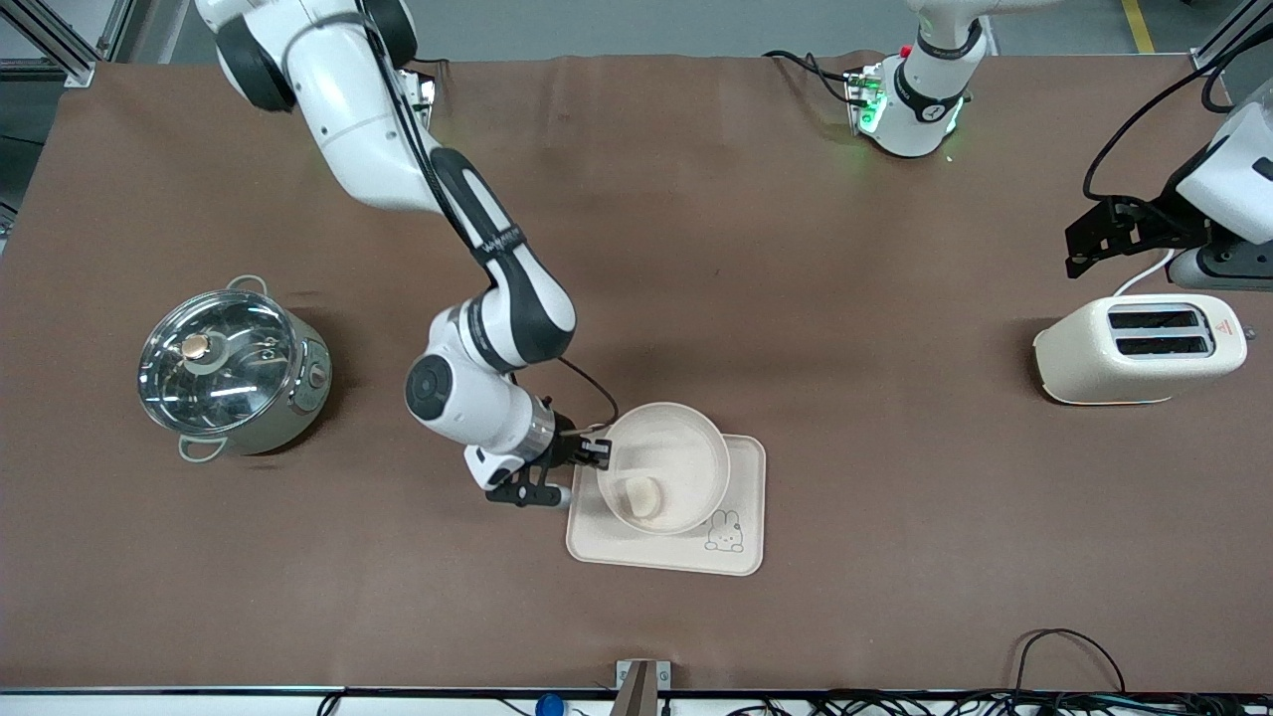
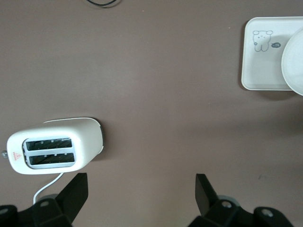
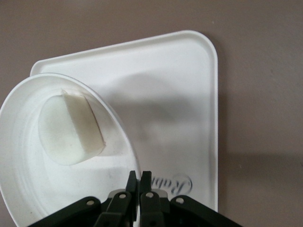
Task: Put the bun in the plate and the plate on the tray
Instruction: 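Open the right gripper and release the plate on the tray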
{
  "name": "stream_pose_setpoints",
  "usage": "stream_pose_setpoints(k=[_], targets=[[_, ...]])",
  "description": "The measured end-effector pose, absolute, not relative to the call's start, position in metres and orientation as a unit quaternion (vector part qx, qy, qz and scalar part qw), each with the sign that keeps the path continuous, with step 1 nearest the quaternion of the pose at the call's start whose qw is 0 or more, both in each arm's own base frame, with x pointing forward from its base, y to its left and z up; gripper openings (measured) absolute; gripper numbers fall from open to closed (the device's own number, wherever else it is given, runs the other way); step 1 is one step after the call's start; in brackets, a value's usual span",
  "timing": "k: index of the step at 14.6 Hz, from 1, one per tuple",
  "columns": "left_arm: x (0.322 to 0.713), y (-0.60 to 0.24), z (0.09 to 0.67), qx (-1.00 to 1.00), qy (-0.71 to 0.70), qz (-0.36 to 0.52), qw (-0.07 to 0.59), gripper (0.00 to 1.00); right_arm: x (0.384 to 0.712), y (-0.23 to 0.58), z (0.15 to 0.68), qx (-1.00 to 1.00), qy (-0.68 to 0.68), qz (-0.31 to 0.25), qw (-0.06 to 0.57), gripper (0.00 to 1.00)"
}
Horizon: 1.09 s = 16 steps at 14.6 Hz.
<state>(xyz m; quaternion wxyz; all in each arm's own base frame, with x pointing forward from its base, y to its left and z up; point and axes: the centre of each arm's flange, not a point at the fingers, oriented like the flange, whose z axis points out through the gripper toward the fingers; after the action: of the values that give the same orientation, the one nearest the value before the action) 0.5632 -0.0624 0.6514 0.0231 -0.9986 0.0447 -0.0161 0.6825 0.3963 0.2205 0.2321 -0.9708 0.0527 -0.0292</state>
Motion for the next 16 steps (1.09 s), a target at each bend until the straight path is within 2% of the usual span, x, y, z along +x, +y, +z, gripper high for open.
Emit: stream_pose_setpoints(k=[3, 9, 11, 16], targets=[[0.564, -0.044, 0.651, -0.999, 0.036, -0.015, 0.024, 1.00, 0.689, 0.405, 0.188, -0.973, 0.042, -0.033, 0.225, 0.04], [0.565, -0.043, 0.649, -0.999, 0.037, -0.014, 0.023, 1.00, 0.695, 0.398, 0.185, -0.977, 0.029, -0.042, 0.205, 0.04], [0.565, -0.047, 0.652, -0.999, 0.039, -0.018, 0.023, 1.00, 0.696, 0.396, 0.185, -0.977, 0.030, -0.042, 0.205, 0.17], [0.565, -0.045, 0.652, -0.999, 0.037, -0.018, 0.023, 1.00, 0.702, 0.393, 0.193, -0.976, 0.035, -0.050, 0.209, 0.70]])
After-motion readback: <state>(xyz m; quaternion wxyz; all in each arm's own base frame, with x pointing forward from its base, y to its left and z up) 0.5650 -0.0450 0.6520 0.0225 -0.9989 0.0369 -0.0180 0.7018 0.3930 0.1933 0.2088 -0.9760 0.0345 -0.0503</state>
